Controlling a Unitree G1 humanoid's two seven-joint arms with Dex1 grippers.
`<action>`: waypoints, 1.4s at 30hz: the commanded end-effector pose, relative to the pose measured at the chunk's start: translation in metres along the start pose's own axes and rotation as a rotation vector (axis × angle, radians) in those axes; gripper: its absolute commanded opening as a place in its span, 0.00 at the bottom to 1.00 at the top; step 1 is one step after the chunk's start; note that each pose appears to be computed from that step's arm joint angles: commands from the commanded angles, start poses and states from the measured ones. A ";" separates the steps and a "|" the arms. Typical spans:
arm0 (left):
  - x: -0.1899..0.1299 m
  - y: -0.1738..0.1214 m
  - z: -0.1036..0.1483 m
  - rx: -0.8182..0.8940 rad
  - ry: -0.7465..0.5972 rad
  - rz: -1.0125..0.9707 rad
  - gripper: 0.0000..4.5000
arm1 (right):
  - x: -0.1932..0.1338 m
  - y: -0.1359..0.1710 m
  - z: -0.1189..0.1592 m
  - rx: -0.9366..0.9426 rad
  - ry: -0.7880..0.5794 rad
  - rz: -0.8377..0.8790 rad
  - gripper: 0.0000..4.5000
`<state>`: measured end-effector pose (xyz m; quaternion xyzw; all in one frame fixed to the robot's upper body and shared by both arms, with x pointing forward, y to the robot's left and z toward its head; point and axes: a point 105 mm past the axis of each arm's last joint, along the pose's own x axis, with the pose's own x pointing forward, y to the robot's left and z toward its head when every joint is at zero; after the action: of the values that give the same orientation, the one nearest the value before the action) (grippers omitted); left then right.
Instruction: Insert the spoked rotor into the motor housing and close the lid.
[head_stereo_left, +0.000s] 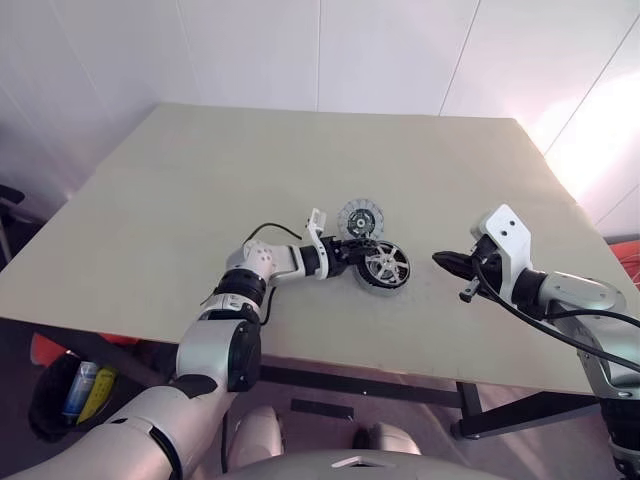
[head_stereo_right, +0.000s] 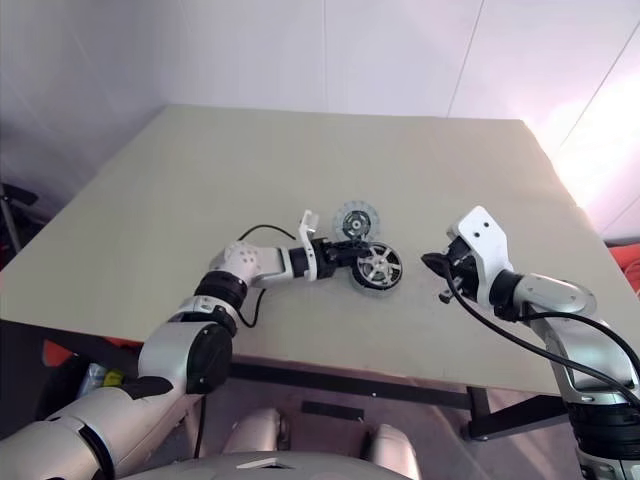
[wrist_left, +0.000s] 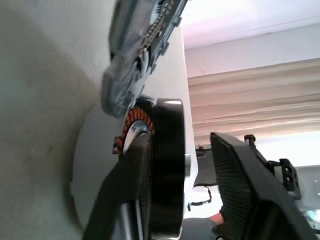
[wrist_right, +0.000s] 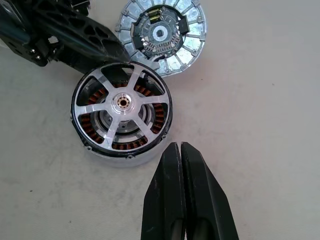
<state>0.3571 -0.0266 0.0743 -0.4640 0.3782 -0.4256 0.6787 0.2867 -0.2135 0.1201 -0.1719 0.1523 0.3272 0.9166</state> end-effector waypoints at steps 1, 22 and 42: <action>0.001 0.000 0.001 0.002 0.006 0.018 0.67 | -0.001 -0.002 0.007 -0.032 -0.028 -0.010 0.00; -0.023 -0.034 0.020 0.151 -0.044 -0.111 0.67 | 0.007 -0.005 0.005 -0.027 -0.079 -0.004 0.00; -0.096 -0.029 0.053 0.514 -0.223 0.089 0.67 | 0.080 0.045 -0.005 0.091 -0.144 0.123 0.00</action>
<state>0.3652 0.0745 0.1103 -0.3100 0.2296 -0.4092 0.8269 0.3119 -0.1358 0.0667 -0.0841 0.1247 0.3928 0.9073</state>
